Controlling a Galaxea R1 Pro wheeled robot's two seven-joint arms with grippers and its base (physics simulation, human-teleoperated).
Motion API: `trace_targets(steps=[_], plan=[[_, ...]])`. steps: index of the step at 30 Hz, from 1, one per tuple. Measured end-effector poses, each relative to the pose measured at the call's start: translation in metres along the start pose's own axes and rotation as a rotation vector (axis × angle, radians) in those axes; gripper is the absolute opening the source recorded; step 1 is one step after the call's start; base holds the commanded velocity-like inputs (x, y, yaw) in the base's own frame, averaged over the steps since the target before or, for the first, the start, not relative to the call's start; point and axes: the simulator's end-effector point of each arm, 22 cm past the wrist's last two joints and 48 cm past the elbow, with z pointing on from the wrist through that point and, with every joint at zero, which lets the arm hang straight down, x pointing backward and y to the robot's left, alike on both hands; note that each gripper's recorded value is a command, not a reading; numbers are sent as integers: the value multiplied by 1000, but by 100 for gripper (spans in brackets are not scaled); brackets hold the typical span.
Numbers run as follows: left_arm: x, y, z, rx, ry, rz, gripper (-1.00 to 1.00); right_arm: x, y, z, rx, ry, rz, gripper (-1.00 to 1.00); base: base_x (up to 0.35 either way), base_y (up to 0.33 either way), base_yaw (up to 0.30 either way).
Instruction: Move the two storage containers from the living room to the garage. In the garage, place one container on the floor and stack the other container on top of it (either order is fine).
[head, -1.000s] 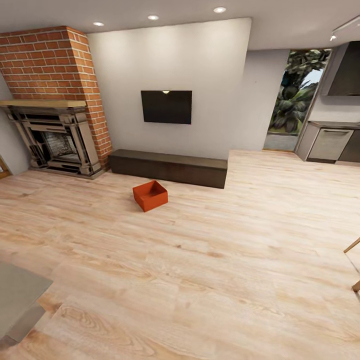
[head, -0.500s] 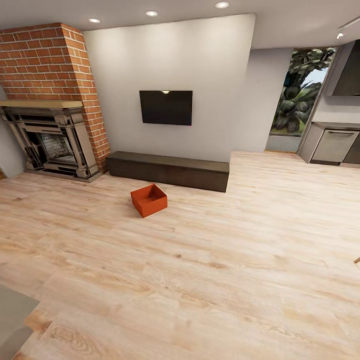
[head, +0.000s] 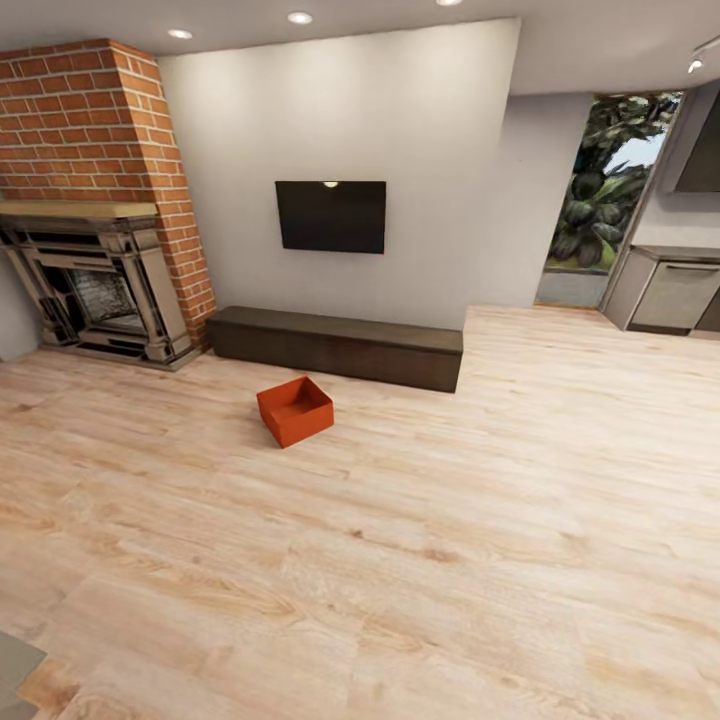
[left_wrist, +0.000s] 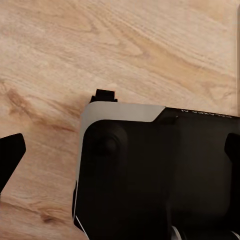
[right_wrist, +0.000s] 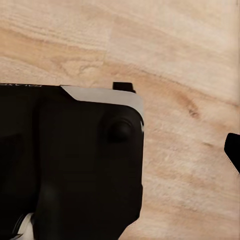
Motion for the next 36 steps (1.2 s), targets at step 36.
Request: trace_targets(steps=[36], plan=[[6,1,0,-1,8,-2,100,0,-2,0,3,0,3,100,322,0,0]])
